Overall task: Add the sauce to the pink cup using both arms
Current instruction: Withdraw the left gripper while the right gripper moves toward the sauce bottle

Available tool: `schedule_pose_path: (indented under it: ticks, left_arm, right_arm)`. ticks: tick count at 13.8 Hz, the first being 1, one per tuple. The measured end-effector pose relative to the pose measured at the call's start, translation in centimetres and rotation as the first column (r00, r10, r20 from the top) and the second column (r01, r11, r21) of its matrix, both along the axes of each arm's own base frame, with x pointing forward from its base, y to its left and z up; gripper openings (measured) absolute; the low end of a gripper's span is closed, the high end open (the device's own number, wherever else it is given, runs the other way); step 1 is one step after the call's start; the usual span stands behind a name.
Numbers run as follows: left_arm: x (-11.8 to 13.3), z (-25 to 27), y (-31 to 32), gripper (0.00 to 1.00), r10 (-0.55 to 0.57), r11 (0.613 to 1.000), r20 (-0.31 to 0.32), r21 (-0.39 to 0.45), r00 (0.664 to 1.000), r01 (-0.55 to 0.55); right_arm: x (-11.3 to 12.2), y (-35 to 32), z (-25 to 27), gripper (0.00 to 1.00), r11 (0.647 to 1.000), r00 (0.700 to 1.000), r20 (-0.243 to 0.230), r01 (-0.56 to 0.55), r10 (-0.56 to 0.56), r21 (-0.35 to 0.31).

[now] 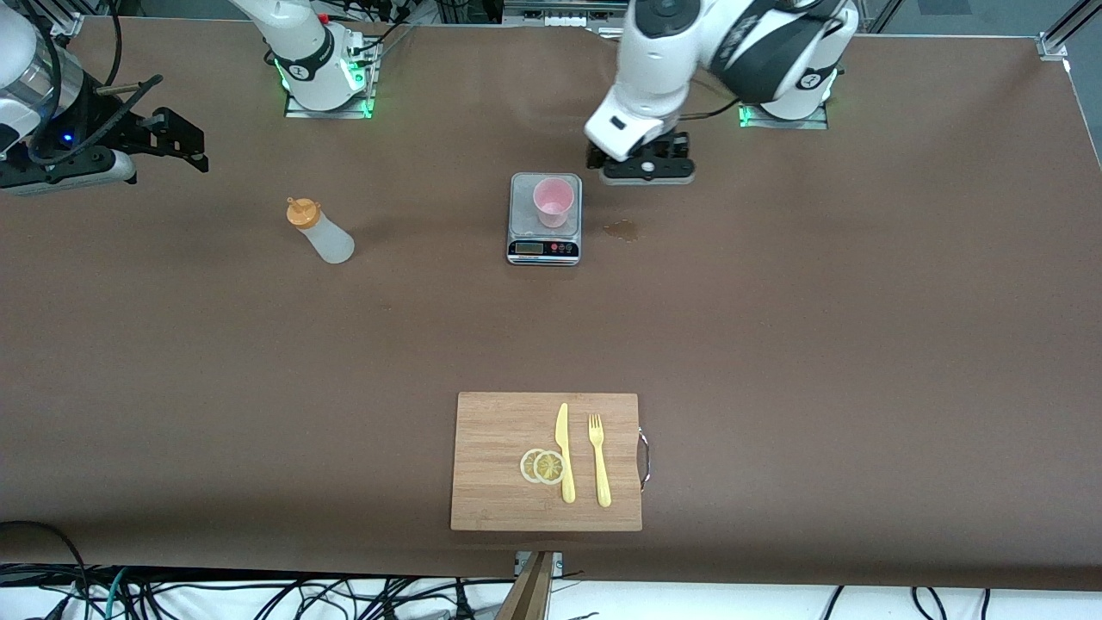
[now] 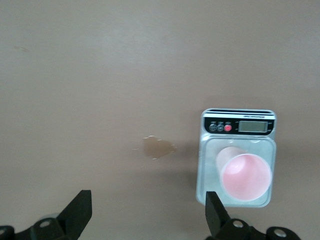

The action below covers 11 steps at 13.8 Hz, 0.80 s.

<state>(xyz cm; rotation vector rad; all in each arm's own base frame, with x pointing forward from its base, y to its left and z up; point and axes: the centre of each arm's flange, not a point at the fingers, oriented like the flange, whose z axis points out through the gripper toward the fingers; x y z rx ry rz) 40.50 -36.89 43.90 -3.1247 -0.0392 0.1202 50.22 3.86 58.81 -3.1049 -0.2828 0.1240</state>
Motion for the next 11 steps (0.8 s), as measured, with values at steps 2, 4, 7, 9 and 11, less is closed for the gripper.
schedule_pose_path:
  ticks: [2,4,7,9,11]
  left_arm:
    - [1.4,2.4,3.8,1.0,-0.015,1.0,0.003,0.015,1.0,0.015]
    - [2.7,4.6,7.8,1.0,-0.025,0.999,0.003,0.034,1.0,0.025]
    - [5.5,8.4,15.0,1.0,-0.002,1.0,-0.022,0.03,1.0,0.002]
    - [7.5,11.3,20.3,1.0,0.009,1.0,-0.008,0.0,1.0,-0.009]
    - [8.9,13.9,24.8,1.0,0.016,1.0,0.014,-0.026,1.0,-0.015]
  right_arm:
    - [0.1,0.0,-0.6,1.0,1.0,1.0,0.006,0.0,0.0,0.001]
    - [0.3,0.2,-1.5,1.0,1.0,1.0,0.012,-0.002,0.002,0.001]
    - [0.9,0.4,-2.7,1.0,1.0,1.0,0.014,-0.004,0.004,0.003]
    - [1.6,0.2,-4.3,1.0,1.0,1.0,0.001,-0.008,0.008,0.01]
    - [2.0,0.2,-5.3,1.0,1.0,1.0,-0.009,-0.009,0.009,0.017]
